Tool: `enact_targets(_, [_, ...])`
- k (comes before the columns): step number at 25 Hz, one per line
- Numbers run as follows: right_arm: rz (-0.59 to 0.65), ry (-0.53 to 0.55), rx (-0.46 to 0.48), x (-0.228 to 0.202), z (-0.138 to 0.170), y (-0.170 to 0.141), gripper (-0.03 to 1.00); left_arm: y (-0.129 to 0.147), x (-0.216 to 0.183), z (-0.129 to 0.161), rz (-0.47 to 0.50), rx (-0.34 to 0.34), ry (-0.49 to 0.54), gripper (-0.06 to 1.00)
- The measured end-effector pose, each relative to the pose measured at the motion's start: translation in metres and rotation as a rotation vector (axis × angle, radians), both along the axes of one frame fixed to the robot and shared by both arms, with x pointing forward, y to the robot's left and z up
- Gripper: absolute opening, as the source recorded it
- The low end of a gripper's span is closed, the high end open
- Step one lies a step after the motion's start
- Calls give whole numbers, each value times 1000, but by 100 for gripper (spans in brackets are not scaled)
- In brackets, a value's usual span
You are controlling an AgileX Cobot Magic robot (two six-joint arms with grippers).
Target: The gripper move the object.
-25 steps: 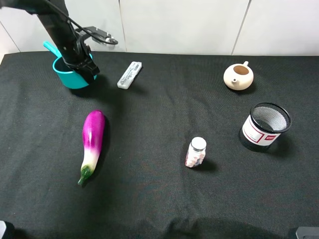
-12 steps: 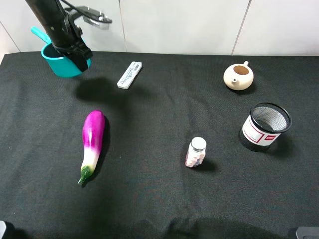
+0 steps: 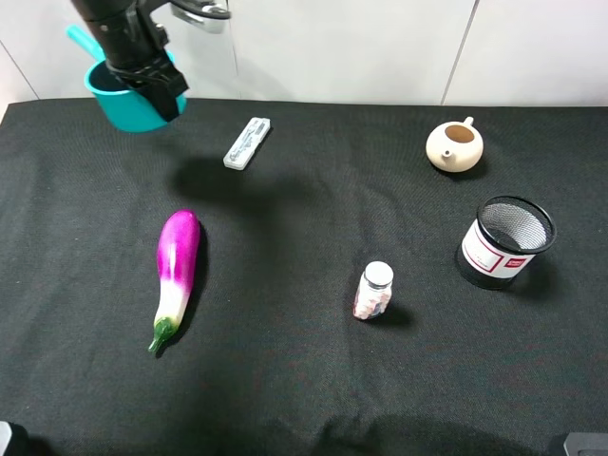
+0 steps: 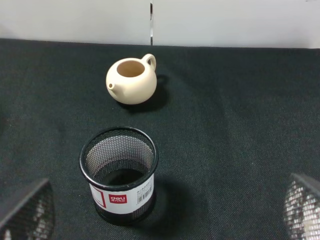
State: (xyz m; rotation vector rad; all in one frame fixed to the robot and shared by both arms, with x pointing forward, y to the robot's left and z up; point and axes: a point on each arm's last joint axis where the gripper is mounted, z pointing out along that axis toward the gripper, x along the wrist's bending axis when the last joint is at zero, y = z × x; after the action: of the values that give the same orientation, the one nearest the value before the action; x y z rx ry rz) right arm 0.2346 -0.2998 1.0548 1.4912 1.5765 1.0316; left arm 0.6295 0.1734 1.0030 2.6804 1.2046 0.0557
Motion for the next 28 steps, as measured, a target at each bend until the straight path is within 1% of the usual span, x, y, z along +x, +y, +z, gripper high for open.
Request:
enact_targets(3, [0,0,0,0,0,0,69,-22,-7,2,-64,13,-10,9])
enact_targets(9, [0,0,0,0,0,0,69,-64,-26,2,-178,17,-10,9])
enact_targets(14, [0,0,0,0,0,0,69,-94,-43,2,-261,17,-11,9])
enact_targets(21, [0,0,0,0,0,0,69,-127,-67,2,-360,17,-12,9])
enact_targets(28, [0,0,0,0,0,0,69,-151,-87,2,-437,17,-11,9])
